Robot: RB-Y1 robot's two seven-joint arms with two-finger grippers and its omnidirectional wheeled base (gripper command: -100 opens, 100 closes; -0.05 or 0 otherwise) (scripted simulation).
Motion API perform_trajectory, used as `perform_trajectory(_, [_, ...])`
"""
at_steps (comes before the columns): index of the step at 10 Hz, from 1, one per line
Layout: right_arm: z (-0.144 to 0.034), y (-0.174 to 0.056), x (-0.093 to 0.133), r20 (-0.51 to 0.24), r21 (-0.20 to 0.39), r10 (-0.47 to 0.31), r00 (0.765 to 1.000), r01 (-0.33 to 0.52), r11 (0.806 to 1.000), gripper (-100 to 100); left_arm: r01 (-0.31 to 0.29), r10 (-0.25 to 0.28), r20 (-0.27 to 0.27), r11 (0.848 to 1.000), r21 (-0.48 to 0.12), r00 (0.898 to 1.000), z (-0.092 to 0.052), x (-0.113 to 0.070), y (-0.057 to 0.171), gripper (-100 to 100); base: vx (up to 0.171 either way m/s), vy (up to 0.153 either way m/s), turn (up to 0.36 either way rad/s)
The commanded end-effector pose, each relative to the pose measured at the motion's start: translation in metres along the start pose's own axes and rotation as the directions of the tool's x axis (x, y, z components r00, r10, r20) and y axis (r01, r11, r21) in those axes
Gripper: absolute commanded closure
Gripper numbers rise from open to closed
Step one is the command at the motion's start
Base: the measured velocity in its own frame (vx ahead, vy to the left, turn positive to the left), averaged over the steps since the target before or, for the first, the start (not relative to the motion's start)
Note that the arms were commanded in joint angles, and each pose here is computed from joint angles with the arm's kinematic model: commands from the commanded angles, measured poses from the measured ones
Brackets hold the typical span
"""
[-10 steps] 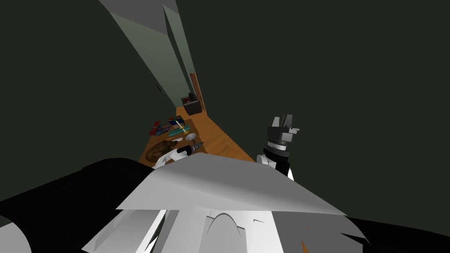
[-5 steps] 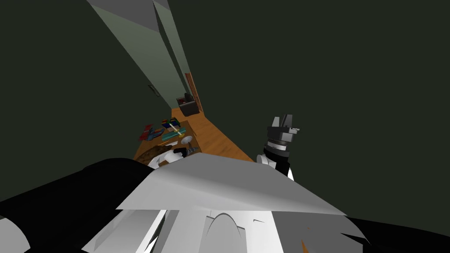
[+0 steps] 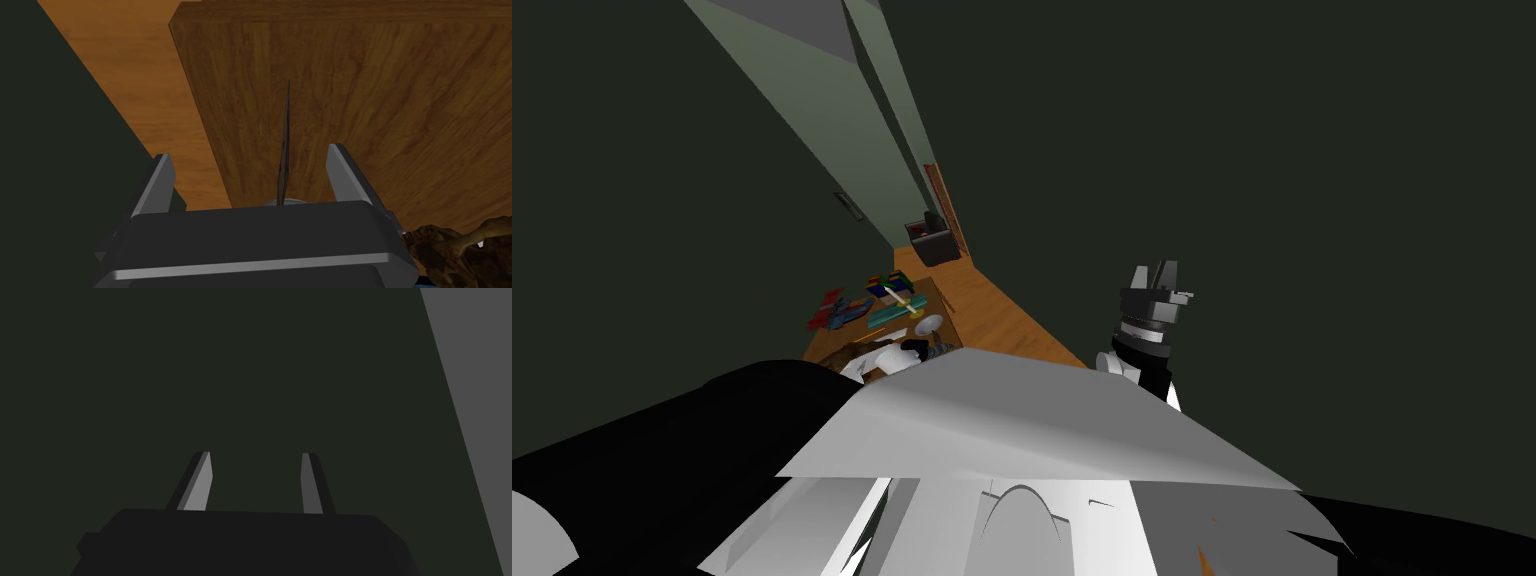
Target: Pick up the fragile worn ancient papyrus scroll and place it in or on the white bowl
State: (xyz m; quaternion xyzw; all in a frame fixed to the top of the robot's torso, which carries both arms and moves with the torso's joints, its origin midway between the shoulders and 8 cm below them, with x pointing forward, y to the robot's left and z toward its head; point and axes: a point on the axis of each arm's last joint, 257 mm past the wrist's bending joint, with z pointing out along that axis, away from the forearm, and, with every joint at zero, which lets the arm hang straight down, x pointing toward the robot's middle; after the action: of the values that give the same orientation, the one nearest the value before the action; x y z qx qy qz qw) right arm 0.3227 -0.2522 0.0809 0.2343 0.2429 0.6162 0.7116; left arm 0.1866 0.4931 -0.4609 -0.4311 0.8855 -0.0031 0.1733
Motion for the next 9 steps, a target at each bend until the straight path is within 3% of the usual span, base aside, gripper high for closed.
perform_trajectory(1, [0.000,0.000,0.000,0.000,0.000,0.000,1.000,0.000,1.000,0,-0.008,0.006,-0.021,0.997,-0.082,1.000,0.000,-0.002,0.031,-100,0.052,-0.010,-0.096])
perform_trajectory(3, [0.000,0.000,0.000,0.000,0.000,0.000,1.000,0.000,1.000,0,-0.015,0.009,-0.038,0.988,-0.151,0.999,-0.004,-0.004,0.057,-100,0.068,-0.005,-0.094])
perform_trajectory(4, [0.000,0.000,0.000,0.000,0.000,0.000,1.000,0.000,1.000,0,-0.013,0.009,-0.031,0.992,-0.125,0.999,-0.004,-0.004,0.045,-100,0.030,0.006,-0.017])
perform_trajectory(5, [0.000,0.000,0.000,0.000,0.000,0.000,1.000,0.000,1.000,0,-0.013,0.009,-0.033,0.991,-0.131,0.999,-0.005,-0.004,0.047,0,0.005,0.001,0.003])
perform_trajectory(6, [0.000,0.000,0.000,0.000,0.000,0.000,1.000,0.000,1.000,0,-0.010,0.006,-0.030,0.991,-0.132,1.000,-0.002,-0.008,0.051,-100,-0.003,-0.011,-0.039])
perform_trajectory(9, [0.000,0.000,0.000,0.000,0.000,0.000,1.000,0.000,1.000,0,-0.003,0.000,-0.027,0.991,-0.136,1.000,0.004,-0.015,0.059,-100,-0.009,-0.026,-0.033])
